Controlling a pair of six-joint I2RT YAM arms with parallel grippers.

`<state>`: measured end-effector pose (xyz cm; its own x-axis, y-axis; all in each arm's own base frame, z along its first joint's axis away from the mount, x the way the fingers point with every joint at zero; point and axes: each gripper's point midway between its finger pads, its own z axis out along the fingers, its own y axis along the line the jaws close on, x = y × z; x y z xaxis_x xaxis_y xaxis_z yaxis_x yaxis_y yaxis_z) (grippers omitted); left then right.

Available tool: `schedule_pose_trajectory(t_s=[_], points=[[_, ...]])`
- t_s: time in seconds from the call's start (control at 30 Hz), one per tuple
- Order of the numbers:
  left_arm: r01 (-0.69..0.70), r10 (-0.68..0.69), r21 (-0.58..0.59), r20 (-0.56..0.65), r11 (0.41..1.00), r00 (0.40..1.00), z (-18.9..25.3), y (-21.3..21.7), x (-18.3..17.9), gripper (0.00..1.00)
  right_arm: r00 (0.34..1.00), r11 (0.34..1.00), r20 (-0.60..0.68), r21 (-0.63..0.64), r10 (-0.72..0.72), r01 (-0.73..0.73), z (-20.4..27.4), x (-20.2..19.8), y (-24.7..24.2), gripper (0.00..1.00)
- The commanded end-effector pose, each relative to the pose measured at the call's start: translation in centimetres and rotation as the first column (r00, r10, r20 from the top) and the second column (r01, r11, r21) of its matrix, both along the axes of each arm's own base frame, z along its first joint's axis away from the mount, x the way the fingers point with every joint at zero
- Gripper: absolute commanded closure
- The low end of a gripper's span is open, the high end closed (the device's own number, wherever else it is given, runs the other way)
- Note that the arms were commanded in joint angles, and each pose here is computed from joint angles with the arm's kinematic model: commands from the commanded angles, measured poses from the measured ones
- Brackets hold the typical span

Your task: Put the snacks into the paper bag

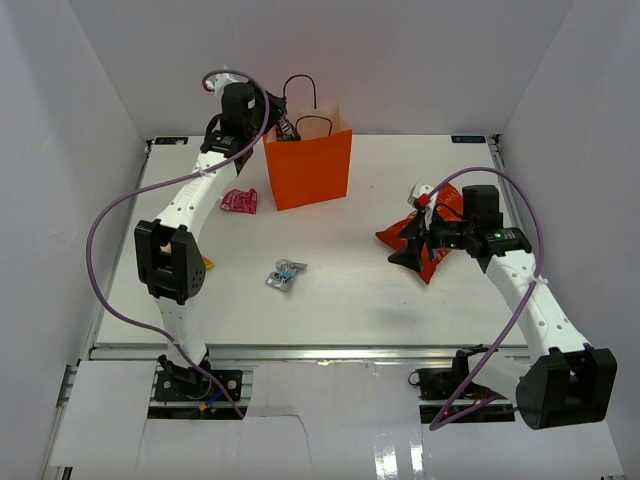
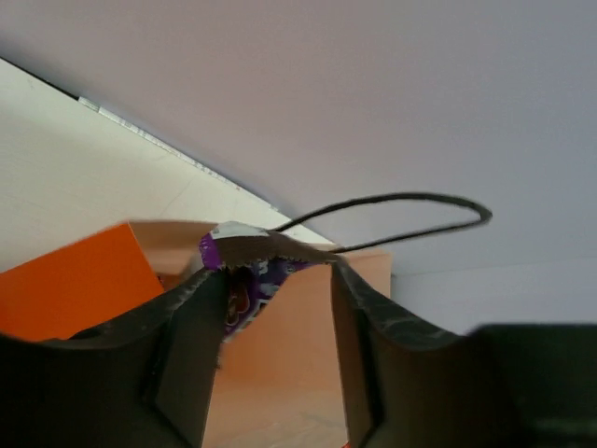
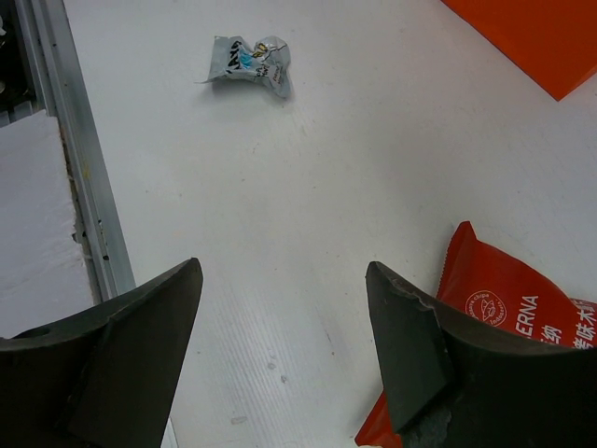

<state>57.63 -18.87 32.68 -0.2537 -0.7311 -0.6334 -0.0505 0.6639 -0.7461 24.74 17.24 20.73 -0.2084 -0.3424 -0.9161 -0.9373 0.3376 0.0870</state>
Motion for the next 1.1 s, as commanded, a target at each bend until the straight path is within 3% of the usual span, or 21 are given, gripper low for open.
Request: schedule_pose_trajectory(t_s=[0.0, 0.1, 0.23, 0.27, 0.37, 0.4, 0.47, 0.53, 0.57, 0.63, 0.67, 0.73, 0.77, 0.8, 0.83, 0.87, 0.9, 1.07], points=[[0.040, -0.037, -0.027, 0.102, 0.999, 0.994, 5.2, -0.4, -1.9, 0.40, 1.000, 1.000, 0.023, 0.028, 0.014, -0.015, 0.7, -0.1, 0.2, 0.23], [0.076, -0.072, -0.023, 0.130, 0.997, 0.989, 6.5, -0.8, -2.4, 0.25, 1.000, 0.999, 0.022, 0.030, 0.018, -0.018, 0.8, -0.2, 0.3, 0.23], [0.133, -0.129, -0.001, 0.234, 0.991, 0.964, 11.4, -1.4, -3.5, 0.15, 0.998, 0.998, 0.024, 0.022, 0.060, -0.060, 0.7, -0.7, 0.4, 0.22], [0.148, -0.149, 0.022, 0.264, 0.989, 0.953, 12.7, -1.4, -4.1, 0.13, 0.989, 0.991, 0.079, 0.022, 0.129, -0.131, 1.1, -0.8, 0.8, 0.21], [0.215, -0.223, 0.060, 0.313, 0.975, 0.923, 15.0, -2.0, -6.1, 0.13, 0.950, 0.951, 0.061, 0.030, 0.305, -0.307, 0.5, -3.7, 1.8, 0.21], [0.215, -0.240, 0.110, 0.351, 0.970, 0.905, 16.6, -1.5, -7.7, 0.13, 0.901, 0.917, 0.176, -0.022, 0.395, -0.398, 0.8, -3.9, 2.4, 0.20], [0.204, -0.241, 0.145, 0.323, 0.968, 0.915, 15.3, -0.7, -8.9, 0.10, 0.858, 0.873, 0.167, -0.066, 0.486, -0.483, -0.6, -5.4, 2.6, 0.20], [0.159, -0.227, 0.210, 0.358, 0.965, 0.906, 16.8, 1.2, -12.4, 0.04, 0.765, 0.804, 0.246, -0.175, 0.595, -0.569, -1.5, -5.7, 3.4, 0.19], [0.154, -0.213, 0.230, 0.261, 0.961, 0.942, 12.8, 1.9, -12.9, 0.03, 0.739, 0.781, 0.252, -0.210, 0.625, -0.588, -2.1, -5.4, 3.9, 0.19], [0.070, -0.134, 0.250, 0.250, 0.966, 0.959, 12.4, 5.0, -16.5, 0.02, 0.662, 0.706, 0.252, -0.328, 0.706, -0.628, -3.3, -5.4, 5.3, 0.19], [0.080, -0.120, 0.283, 0.130, 0.956, 0.984, 7.2, 6.1, -17.5, 0.02, 0.631, 0.683, 0.267, -0.359, 0.728, -0.636, -3.4, -4.5, 6.3, 0.19], [0.040, -0.075, 0.275, 0.120, 0.961, 0.990, 6.1, 8.2, -21.6, 0.02, 0.571, 0.629, 0.270, -0.423, 0.775, -0.652, -3.8, -4.0, 8.2, 0.18], [0.059, -0.066, 0.291, 0.016, 0.955, 0.998, 1.2, 8.8, -22.9, 0.02, 0.555, 0.613, 0.269, -0.442, 0.787, -0.655, -3.8, -2.9, 9.4, 0.18], [0.060, -0.059, 0.285, -0.013, 0.957, 0.998, -0.2, 9.2, -24.4, 0.02, 0.520, 0.583, 0.271, -0.464, 0.810, -0.667, -4.0, -3.0, 10.7, 0.18], [0.032, -0.037, 0.242, 0.015, 0.970, 0.999, 0.3, 10.0, -26.8, 0.02, 0.507, 0.565, 0.263, -0.501, 0.821, -0.656, -4.3, -2.3, 11.4, 0.18], [0.049, -0.029, 0.243, -0.085, 0.969, 0.996, -3.9, 10.4, -28.3, 0.02, 0.499, 0.553, 0.255, -0.517, 0.828, -0.653, -4.7, -1.3, 12.6, 0.18], [0.045, -0.021, 0.225, -0.109, 0.973, 0.994, -5.0, 10.7, -29.6, 0.02, 0.470, 0.536, 0.268, -0.537, 0.841, -0.652, -4.9, -1.2, 14.2, 0.18], [-0.015, 0.030, 0.089, -0.170, 0.996, 0.985, -8.9, 12.2, -36.2, 0.02, 0.467, 0.510, 0.245, -0.605, 0.850, -0.611, -7.9, 0.7, 18.8, 0.16]])
